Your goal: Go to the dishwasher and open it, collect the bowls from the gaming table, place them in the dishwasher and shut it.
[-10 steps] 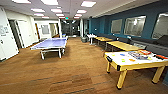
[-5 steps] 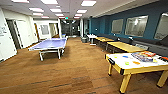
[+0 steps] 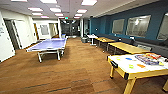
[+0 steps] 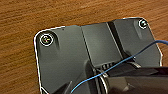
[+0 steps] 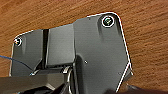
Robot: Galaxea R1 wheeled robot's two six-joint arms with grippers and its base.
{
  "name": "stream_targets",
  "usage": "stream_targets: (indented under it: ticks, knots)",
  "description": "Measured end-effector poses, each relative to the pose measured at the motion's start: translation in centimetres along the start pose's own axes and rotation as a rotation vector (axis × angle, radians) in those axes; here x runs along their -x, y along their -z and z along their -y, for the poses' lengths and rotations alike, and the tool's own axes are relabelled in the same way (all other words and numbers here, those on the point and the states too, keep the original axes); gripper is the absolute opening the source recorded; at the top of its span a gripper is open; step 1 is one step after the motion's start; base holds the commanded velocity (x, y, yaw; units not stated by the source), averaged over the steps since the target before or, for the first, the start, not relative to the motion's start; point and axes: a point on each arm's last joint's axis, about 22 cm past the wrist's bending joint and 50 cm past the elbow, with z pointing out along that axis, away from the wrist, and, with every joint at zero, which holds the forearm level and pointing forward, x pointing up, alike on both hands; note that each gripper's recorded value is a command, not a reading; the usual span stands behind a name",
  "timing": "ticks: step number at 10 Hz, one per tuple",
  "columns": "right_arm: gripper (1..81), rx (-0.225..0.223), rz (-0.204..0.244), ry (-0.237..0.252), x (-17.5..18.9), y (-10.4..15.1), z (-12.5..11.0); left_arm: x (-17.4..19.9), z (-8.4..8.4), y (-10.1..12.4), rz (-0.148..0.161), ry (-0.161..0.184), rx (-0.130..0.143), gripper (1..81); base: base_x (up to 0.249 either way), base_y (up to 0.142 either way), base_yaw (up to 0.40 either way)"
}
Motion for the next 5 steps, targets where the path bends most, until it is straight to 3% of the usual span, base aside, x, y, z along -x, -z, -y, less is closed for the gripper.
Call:
stream_targets:
  ticks: [2, 5]
  knots:
    - [81.1, 0.000, 0.000, 0.000, 0.0, 0.0, 0.0, 0.0, -0.3, 0.0, -0.001, 0.000, 0.004, 81.1, 0.238, 0.000, 0.000]
    - [81.1, -0.003, -0.014, 0.002, -1.1, -0.1, 0.3, -0.9, -0.1, -0.1, -0.011, -0.002, 0.002, 81.1, 0.130, 0.000, 0.000]
